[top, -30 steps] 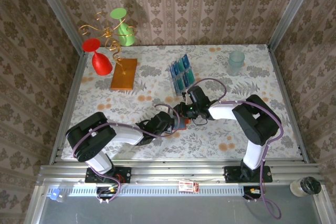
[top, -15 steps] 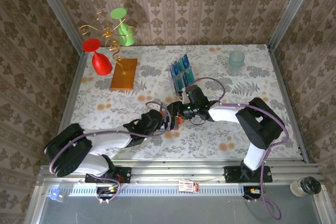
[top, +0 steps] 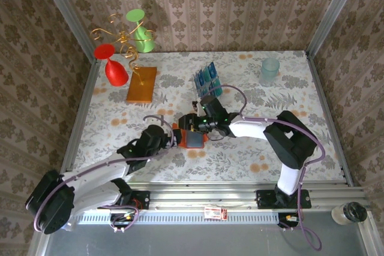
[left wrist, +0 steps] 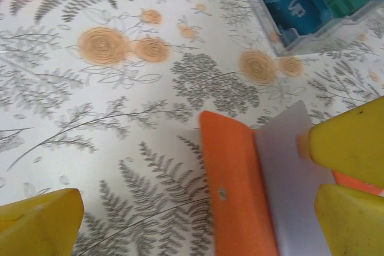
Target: Put the credit cards into the card holder
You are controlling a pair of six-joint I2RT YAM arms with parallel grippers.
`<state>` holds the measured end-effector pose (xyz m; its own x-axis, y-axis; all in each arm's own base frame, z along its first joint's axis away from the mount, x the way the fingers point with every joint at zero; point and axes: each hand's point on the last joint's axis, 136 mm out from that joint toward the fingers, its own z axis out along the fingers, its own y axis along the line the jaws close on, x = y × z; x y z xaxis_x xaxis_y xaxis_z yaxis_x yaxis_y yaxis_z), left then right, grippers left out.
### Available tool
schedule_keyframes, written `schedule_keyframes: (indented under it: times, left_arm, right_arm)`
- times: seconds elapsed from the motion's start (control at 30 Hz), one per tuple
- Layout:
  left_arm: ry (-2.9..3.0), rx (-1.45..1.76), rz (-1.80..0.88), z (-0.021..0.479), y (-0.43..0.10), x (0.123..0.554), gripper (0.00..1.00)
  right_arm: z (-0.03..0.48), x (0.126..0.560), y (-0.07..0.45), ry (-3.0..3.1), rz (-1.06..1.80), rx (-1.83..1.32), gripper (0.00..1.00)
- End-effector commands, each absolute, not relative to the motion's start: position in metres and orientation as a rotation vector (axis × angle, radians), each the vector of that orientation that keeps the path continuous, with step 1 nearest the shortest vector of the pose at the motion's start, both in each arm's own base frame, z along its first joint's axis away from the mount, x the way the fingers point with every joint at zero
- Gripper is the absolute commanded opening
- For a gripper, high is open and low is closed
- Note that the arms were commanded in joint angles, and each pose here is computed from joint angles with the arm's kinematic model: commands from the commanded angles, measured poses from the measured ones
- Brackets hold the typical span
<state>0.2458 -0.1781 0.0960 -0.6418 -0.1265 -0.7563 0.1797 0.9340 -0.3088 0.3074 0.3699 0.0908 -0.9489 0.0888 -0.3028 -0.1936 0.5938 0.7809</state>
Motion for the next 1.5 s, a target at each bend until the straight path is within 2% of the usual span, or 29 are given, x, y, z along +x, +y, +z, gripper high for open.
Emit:
schedule_keyframes:
  times: [0.0,0.33,0.63,1.07,1.47]
  left_arm:
    - [2.193,-0.078,-0.445,0.105,-0.16,0.253,1.0]
    - [2.204,-0.168,-0.45,0.105,-0.144,0.26,1.0]
    - [2.225,-0.155,-0.448,0.105,-0.154,0.272,1.0]
    - [2.256,-0.114,-0.478,0.101,-0.175,0.286,1.0]
    - [2.271,-0.106,-0.508,0.095,-0.18,0.282,1.0]
  right_arm:
    - [0.066,0.291,0.384,2.616,1.247,-0.11,0.63]
    - [0.03,0.291,0.39,2.684,1.202,-0.069,0.64]
    - [0.042,0.289,0.391,2.659,1.254,-0.11,0.64]
    - [0.053,0.284,0.365,2.619,1.252,-0.088,0.64]
    - [0.023,0.303,0.318,2.704,1.105,-0.06,0.63]
